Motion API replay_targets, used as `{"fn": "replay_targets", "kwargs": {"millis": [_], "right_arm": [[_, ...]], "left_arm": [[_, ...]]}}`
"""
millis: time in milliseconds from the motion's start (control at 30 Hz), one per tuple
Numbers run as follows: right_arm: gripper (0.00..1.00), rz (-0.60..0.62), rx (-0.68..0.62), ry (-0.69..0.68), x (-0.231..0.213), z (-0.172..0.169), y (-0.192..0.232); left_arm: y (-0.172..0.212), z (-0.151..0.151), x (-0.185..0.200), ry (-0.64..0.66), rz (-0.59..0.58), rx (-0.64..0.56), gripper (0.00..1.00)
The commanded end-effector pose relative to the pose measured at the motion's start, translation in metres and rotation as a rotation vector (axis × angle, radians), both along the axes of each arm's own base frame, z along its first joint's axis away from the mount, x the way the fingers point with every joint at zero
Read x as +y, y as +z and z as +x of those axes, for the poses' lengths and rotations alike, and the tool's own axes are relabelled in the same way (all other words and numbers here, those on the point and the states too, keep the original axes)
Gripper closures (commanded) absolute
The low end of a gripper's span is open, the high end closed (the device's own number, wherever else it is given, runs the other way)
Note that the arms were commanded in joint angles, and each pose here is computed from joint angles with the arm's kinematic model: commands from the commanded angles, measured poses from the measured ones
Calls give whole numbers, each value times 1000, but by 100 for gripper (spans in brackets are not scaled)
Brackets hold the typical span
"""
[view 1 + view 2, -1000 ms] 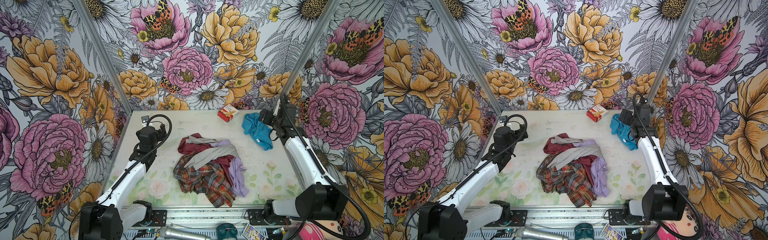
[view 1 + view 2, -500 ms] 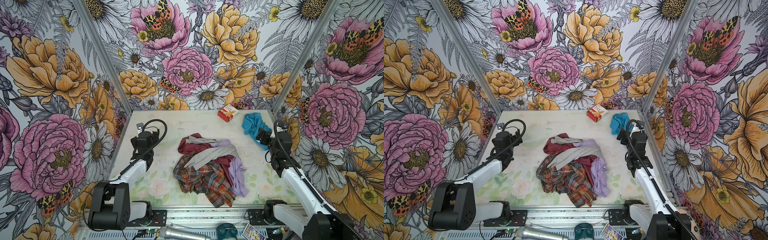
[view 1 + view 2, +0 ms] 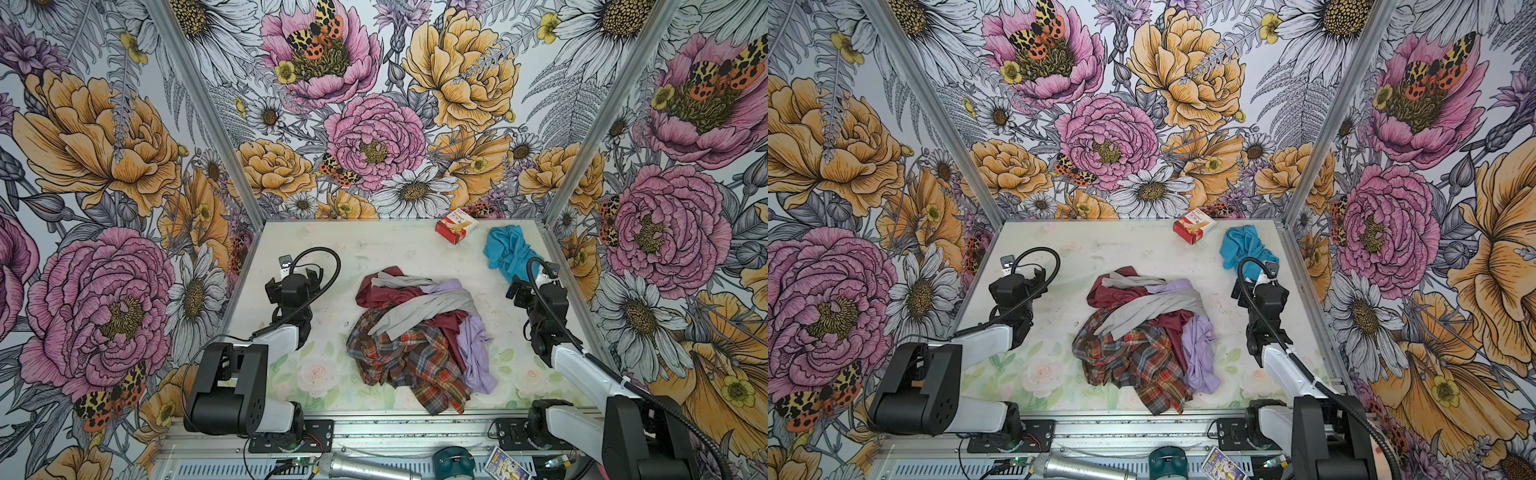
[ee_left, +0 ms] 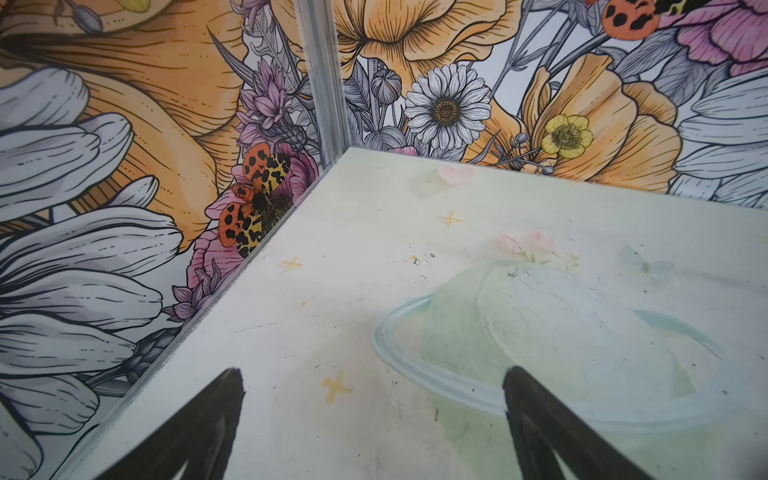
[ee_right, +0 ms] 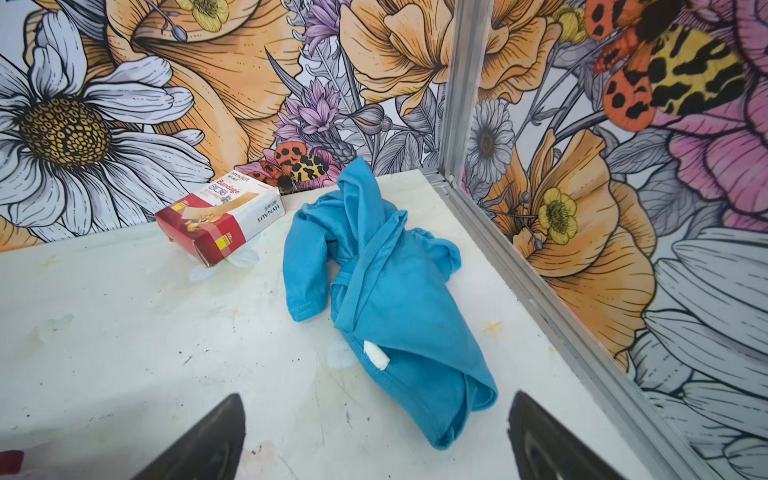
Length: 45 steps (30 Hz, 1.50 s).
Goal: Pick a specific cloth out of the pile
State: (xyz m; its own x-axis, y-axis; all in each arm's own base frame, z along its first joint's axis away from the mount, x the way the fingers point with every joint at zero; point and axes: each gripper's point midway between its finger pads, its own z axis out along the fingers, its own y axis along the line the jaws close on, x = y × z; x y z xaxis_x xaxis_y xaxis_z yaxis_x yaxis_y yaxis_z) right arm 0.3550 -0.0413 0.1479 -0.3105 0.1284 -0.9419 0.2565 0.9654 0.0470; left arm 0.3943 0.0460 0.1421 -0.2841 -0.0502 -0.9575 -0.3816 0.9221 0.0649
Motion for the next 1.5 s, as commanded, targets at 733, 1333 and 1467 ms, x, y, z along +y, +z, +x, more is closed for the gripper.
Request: {"fn": "replay_targets", "kwargs": {"millis": [733, 1333, 1467], "right_arm": [[1, -95, -234, 20, 0, 4, -3], [1, -62, -51, 162, 18, 48, -36], [1, -65, -56, 164, 18, 48, -35]], "left_arm": [[-12, 10, -32, -258, -29, -109, 1], [-13, 11, -31, -263, -37, -108, 1], [-12, 8, -32, -244, -21, -119, 1]]}}
